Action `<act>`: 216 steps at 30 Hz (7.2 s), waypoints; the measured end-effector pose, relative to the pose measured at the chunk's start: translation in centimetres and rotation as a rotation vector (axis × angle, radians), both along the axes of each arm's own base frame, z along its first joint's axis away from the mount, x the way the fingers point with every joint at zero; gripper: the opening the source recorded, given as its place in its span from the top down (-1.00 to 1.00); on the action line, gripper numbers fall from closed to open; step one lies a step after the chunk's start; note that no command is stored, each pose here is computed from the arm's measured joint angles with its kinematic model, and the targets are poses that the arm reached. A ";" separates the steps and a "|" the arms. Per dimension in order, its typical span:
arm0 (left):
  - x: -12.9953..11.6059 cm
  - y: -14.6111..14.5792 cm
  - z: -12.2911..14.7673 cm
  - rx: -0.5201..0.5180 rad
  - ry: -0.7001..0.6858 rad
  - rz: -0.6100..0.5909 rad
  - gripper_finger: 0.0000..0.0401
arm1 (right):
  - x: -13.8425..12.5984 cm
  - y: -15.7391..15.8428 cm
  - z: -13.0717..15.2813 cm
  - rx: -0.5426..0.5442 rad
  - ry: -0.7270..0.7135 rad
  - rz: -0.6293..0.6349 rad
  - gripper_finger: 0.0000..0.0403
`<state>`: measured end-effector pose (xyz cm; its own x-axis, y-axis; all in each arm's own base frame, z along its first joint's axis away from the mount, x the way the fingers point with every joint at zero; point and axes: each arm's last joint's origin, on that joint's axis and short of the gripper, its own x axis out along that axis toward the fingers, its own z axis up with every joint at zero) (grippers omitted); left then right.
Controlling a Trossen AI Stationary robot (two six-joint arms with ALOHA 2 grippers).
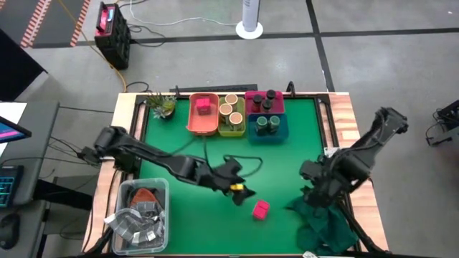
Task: Sort spices by type
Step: Put the red seasoning can into the orange bin, then return to Home Position
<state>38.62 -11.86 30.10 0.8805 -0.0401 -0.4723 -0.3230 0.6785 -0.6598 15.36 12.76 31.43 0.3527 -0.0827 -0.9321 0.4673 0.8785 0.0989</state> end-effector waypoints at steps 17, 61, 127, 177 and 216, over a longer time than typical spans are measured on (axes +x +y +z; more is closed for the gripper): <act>8.9 -4.8 -2.7 0.095 0.274 0.127 -0.78 | -3.3 0.4 0.6 -0.128 -0.184 -0.183 -0.50; 9.4 -3.5 -6.6 0.354 0.589 -0.041 -0.78 | -2.7 -1.4 -0.2 -0.308 -0.370 -0.373 -0.50; 11.9 -0.2 -10.7 0.300 0.637 -0.019 0.06 | -3.2 -0.8 -0.3 -0.277 -0.384 -0.359 -0.50; -3.7 28.5 -4.0 0.475 1.031 0.089 -0.01 | -2.1 -1.8 -3.4 -0.173 -0.364 -0.657 -0.50; -8.9 28.8 -5.5 0.577 0.864 -0.086 -0.45 | 1.3 -4.8 -2.8 -0.028 -0.398 -0.829 -0.50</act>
